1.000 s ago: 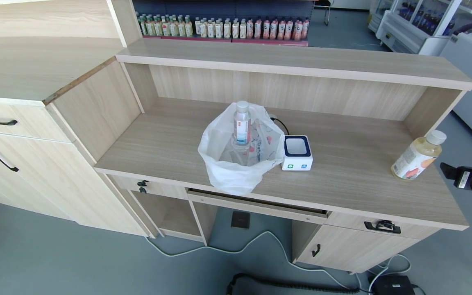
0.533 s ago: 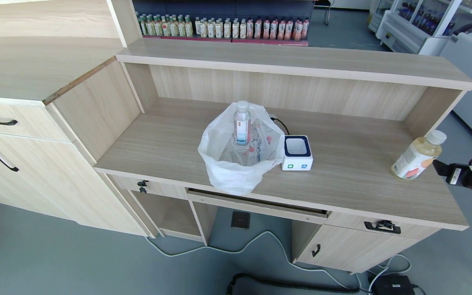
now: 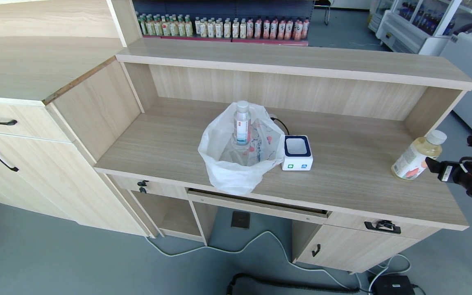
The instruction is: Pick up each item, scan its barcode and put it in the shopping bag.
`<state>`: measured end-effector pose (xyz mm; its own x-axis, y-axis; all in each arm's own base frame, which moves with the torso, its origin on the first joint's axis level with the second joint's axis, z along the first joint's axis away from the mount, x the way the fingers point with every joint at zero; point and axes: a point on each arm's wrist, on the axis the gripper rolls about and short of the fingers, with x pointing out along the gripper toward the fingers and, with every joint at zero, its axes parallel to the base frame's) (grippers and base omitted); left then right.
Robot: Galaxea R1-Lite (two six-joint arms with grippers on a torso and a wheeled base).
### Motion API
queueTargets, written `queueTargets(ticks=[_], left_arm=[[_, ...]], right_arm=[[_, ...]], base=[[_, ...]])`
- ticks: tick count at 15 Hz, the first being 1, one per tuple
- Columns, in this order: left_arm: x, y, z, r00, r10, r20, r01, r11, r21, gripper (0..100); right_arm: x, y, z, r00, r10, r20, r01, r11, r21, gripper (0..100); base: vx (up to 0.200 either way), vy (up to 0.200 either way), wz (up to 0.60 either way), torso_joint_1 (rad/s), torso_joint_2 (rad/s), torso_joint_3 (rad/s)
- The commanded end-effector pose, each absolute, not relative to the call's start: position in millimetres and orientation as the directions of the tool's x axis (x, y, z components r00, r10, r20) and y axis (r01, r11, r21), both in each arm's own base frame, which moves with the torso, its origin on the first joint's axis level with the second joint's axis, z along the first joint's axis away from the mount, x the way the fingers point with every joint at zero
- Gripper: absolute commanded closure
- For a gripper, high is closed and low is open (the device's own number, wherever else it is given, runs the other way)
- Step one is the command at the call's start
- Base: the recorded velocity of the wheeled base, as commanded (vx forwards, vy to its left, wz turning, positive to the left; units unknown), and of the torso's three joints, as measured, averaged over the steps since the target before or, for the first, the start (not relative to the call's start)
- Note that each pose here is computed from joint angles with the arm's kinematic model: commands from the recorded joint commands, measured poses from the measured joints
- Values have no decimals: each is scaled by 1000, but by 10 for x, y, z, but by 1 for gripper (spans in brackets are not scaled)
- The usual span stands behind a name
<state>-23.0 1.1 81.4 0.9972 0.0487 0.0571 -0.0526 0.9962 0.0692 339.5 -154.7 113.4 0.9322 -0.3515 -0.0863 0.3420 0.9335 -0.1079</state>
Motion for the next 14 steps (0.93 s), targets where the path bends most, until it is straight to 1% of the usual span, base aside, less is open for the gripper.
queueTargets(ticks=[1,6,11,14], left_arm=[[-230,11,814,997,49,58,-53,996,69,0],[-230,11,814,997,49,58,-53,996,69,0],[-230,11,814,997,49,58,-53,996,69,0],[-230,11,814,997,49,58,-53,996,69,0]], right_arm=[[3458,-1560,1080,933,-348,-92,338,935,-109,0],[3672,-1530,1043,944,-321,-69,313,943,-111,0],[3840,-1411,930,957,-280,-78,271,956,-110,0],[3945,-1416,899,959,-275,-66,267,957,-112,0]], base=[[0,0,0,0,0,0],[0,0,0,0,0,0],[0,0,0,0,0,0],[0,0,0,0,0,0]])
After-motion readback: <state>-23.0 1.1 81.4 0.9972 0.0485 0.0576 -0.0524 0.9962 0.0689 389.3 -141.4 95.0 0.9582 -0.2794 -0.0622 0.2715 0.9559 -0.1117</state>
